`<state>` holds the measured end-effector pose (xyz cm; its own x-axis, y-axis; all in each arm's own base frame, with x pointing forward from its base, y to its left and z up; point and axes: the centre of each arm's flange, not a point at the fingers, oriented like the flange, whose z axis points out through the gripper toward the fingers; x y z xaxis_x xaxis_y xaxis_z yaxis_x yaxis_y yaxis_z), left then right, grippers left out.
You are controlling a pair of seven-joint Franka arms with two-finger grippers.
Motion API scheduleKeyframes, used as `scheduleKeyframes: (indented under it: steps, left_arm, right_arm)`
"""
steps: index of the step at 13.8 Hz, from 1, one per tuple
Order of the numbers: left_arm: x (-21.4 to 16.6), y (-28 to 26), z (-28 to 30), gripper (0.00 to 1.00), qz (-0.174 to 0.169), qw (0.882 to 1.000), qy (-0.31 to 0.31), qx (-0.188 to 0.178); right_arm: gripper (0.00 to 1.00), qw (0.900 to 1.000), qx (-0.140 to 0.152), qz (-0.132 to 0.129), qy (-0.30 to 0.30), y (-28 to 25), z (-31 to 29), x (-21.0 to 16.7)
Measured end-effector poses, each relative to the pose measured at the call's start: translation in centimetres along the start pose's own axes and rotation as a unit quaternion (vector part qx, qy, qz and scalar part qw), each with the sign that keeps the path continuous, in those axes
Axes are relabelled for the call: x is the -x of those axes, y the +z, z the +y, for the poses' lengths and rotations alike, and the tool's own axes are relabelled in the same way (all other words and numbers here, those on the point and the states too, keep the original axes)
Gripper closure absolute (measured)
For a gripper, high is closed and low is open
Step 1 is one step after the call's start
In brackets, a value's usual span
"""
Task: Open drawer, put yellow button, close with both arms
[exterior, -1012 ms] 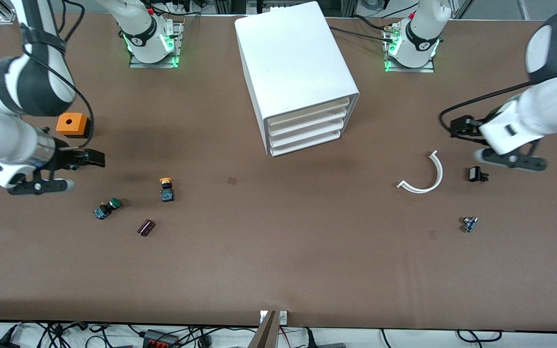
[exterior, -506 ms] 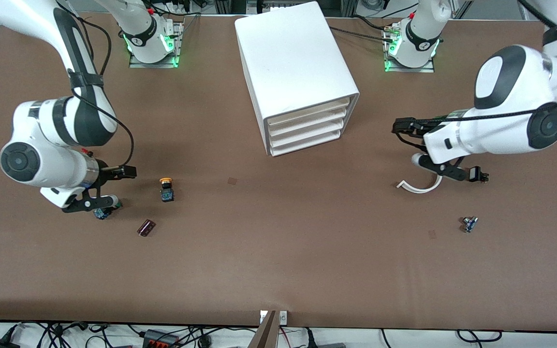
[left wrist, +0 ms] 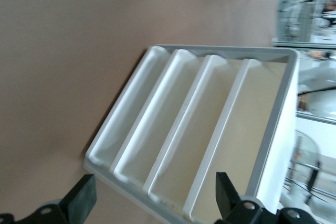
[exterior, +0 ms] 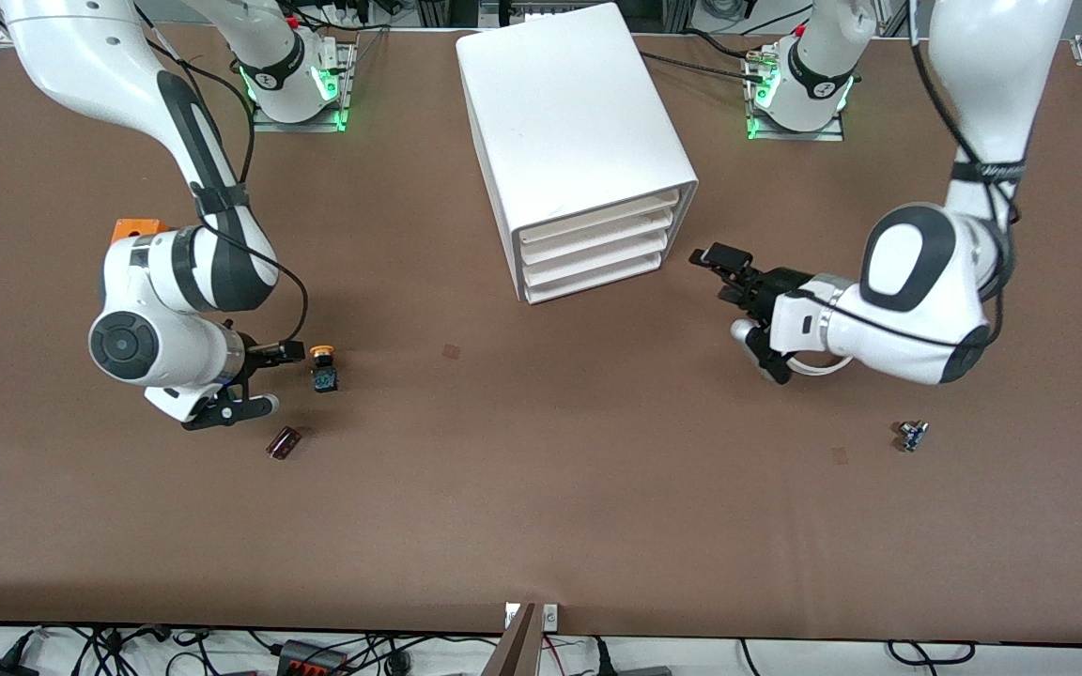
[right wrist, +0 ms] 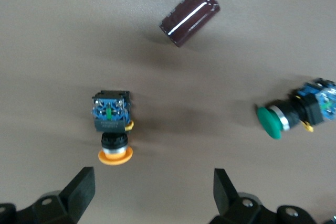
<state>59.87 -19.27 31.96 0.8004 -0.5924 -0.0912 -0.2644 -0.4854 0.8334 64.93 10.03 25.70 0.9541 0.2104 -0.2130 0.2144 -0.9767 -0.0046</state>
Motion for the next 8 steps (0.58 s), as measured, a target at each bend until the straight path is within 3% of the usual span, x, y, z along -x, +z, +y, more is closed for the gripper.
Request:
scheduleKeyframes:
  steps: [3,6,8]
  left_arm:
    - [-1.2,3.6,-2.2,0.00,0.016,0.995,0.029,0.091]
    - [-1.3,6.5,-0.9,0.04,0.008,0.984,0.032,0.175]
    - [-0.9,7.9,-0.6,0.19,-0.002,0.979,0.037,0.201]
  right_arm:
    - [0.00,1.000,-0.020,0.000,0.001,2.3,-1.0,-0.7]
    - [0.00,1.000,-0.024,0.004,-0.006,3.4,-2.1,-1.1]
    - [0.00,1.000,-0.023,0.011,-0.011,4.3,-2.8,-1.5]
